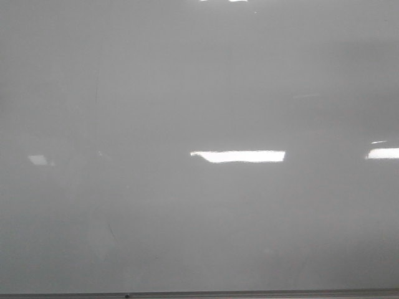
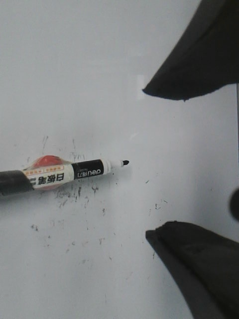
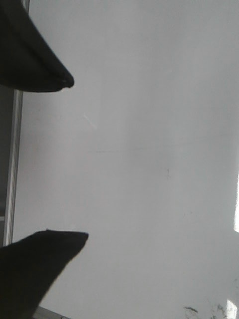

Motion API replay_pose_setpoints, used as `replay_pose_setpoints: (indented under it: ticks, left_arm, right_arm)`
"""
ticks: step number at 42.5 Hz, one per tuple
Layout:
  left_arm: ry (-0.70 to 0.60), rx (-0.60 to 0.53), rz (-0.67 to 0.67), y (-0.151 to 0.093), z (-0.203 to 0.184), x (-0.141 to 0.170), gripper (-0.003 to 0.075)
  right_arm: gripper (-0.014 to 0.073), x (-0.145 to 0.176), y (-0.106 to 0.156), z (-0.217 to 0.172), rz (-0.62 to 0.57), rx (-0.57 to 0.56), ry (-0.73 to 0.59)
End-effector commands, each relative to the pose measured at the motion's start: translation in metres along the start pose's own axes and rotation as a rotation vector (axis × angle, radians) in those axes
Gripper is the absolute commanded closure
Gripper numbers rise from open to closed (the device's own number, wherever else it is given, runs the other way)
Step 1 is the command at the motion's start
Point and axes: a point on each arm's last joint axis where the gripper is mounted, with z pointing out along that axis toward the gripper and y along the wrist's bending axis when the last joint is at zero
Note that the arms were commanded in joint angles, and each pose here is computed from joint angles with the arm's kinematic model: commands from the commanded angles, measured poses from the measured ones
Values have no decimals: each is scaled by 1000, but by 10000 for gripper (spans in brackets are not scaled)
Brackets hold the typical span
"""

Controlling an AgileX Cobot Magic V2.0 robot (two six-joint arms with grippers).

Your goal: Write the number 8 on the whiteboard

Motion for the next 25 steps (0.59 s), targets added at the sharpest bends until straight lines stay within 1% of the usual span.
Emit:
replay_pose_setpoints:
  ticks: [1,13,25]
  left_arm:
    - [-85,-1,-14,0,7,-26,209]
    - [-37,-7,-17,2,54,-41,209]
    - [-60,-17,-19,4,89,-42,209]
  right_arm:
    - [4,-13,0,-4,-7,1,-87]
    - [4,-13,0,-4,-7,1,-87]
    - [4,-13,0,-4,-7,1,-87]
